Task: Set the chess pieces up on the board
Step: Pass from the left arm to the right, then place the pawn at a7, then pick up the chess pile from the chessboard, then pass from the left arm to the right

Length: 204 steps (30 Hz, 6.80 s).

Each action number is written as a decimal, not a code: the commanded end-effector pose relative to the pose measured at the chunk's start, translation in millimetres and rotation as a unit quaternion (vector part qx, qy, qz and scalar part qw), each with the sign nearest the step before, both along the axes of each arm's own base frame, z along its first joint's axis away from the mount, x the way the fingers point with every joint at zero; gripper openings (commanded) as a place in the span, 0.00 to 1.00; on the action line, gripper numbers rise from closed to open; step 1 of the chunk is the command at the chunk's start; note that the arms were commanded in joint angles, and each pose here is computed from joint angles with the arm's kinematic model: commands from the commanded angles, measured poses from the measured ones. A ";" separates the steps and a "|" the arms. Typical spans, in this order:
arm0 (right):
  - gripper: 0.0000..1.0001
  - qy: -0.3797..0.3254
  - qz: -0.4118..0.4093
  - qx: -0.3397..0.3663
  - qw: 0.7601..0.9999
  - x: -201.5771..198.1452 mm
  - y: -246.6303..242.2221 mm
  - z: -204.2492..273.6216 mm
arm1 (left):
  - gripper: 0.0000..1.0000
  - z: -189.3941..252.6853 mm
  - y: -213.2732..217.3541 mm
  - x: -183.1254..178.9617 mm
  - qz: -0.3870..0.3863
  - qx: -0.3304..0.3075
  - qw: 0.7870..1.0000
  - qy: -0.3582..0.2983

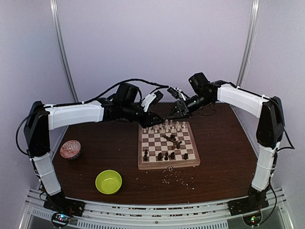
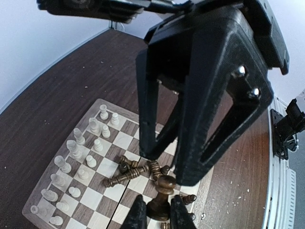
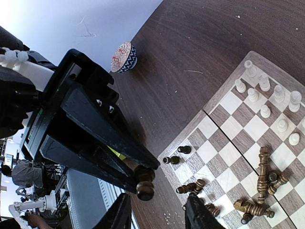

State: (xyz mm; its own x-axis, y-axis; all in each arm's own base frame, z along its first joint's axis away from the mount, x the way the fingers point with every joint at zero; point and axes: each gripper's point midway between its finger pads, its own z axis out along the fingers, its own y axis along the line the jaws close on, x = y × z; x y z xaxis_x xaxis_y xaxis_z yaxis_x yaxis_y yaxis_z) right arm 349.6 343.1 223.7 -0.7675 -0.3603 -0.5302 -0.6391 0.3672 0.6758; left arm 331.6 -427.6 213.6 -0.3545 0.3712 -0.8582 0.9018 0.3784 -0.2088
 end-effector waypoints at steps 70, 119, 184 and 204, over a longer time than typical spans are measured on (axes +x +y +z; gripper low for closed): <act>0.10 -0.210 0.054 -0.320 0.922 -47.1 -112.8 -145.3 | 0.48 -23.0 29.5 3.1 0.044 0.020 0.999 0.005; 0.33 -0.192 0.003 -0.245 0.950 -43.1 -114.0 -99.4 | 0.46 -106.6 -22.1 18.2 -0.165 0.147 0.973 -0.069; 0.33 -0.118 -0.001 -0.175 0.977 -25.7 -91.4 -83.3 | 0.16 -99.9 -14.9 14.1 -0.145 0.123 0.982 -0.021; 0.45 0.054 -0.006 0.000 0.999 -9.6 -36.3 -47.8 | 0.16 -41.4 -22.8 7.9 -0.111 0.035 0.993 -0.026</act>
State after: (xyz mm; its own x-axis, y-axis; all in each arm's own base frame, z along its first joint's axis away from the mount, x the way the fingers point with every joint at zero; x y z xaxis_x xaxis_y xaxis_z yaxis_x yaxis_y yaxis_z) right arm 333.8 298.7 161.8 -0.8099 -0.3911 -0.4372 -0.5798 0.4211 0.6975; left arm 340.0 -444.0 150.7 -0.2402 0.5452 -0.8031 0.9681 0.1958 -0.1566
